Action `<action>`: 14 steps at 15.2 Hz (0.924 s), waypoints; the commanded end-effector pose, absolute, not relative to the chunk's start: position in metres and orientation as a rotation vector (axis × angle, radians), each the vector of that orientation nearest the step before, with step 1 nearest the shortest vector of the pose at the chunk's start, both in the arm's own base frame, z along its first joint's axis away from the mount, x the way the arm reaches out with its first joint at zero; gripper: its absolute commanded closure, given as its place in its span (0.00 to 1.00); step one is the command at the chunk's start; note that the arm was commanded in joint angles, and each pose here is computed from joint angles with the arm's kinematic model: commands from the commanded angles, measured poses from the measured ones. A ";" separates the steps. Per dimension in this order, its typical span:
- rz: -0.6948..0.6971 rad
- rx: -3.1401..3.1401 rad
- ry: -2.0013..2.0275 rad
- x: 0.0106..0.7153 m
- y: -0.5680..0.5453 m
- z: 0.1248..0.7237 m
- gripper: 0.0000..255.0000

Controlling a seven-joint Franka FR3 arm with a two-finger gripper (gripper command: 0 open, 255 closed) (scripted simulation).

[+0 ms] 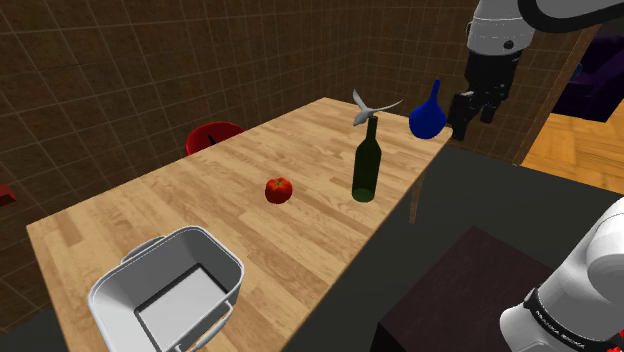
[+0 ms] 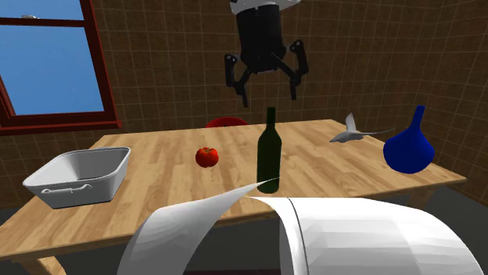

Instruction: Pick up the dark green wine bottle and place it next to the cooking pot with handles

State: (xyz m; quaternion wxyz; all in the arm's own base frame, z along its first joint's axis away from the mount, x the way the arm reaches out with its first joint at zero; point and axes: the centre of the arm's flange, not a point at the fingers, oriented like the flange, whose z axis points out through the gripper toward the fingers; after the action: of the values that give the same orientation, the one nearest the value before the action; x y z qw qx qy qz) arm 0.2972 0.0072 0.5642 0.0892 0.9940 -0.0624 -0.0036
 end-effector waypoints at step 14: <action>-0.029 3.071 -0.040 0.462 -0.045 0.536 0.00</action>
State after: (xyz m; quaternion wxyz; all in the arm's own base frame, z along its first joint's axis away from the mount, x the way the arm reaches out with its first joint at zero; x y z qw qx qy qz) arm 0.4470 -0.0418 0.5383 0.0391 0.9990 -0.0173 -0.0092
